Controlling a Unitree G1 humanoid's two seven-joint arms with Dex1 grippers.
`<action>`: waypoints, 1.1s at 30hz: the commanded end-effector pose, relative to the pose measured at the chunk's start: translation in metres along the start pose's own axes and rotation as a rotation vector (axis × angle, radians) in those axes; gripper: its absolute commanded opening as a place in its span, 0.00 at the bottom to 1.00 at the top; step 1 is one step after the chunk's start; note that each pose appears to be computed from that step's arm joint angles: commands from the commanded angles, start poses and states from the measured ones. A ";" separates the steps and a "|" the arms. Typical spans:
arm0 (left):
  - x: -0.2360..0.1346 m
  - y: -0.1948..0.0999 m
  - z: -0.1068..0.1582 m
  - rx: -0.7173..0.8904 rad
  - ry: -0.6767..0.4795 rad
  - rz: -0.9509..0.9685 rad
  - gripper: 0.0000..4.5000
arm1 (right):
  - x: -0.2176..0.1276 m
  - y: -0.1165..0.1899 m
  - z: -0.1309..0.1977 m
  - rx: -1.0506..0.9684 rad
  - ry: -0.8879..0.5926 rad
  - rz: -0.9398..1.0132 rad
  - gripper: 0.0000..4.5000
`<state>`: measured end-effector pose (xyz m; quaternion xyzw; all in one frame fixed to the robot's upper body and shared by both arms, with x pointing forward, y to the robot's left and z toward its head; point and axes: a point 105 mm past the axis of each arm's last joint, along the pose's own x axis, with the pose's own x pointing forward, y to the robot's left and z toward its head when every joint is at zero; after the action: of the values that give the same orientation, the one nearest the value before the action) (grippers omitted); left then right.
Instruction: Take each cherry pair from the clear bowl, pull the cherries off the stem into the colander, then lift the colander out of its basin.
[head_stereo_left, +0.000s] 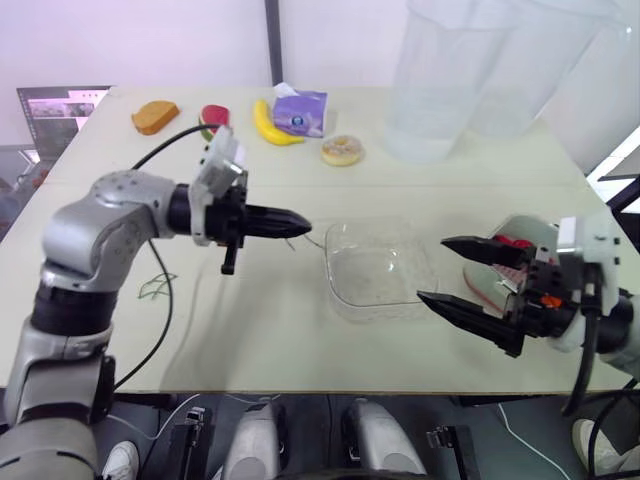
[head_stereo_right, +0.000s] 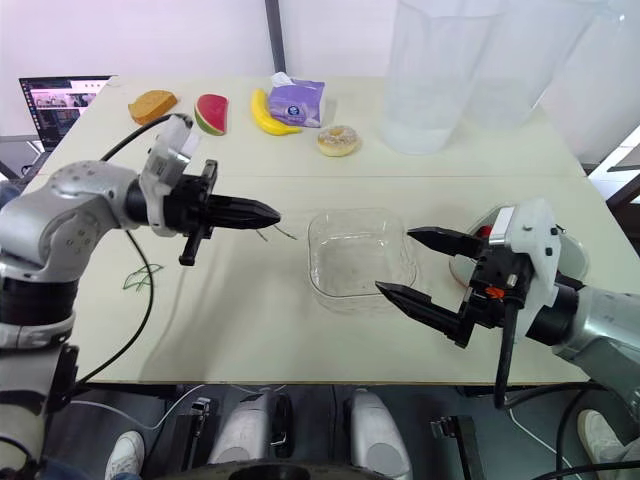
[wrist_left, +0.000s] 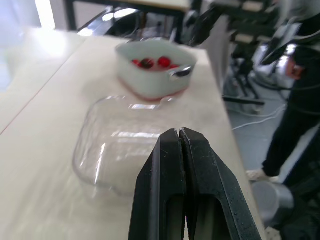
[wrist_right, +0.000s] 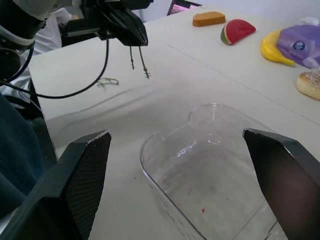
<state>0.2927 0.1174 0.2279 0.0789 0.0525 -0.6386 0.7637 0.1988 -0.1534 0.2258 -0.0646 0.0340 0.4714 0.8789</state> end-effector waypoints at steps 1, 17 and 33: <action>-0.036 0.021 -0.009 0.007 0.019 0.266 0.00 | 0.001 0.007 0.006 -0.042 -0.023 0.033 1.00; -0.157 0.036 -0.107 -0.095 0.199 0.675 0.42 | 0.012 0.005 0.010 -0.017 -0.087 0.110 1.00; -0.091 0.016 -0.003 0.053 0.075 0.270 1.00 | -0.005 -0.012 0.012 -0.008 -0.082 -0.026 1.00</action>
<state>0.3030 0.2254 0.2316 0.1301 0.0599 -0.4865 0.8619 0.2057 -0.1558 0.2286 -0.0402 0.0155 0.4787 0.8769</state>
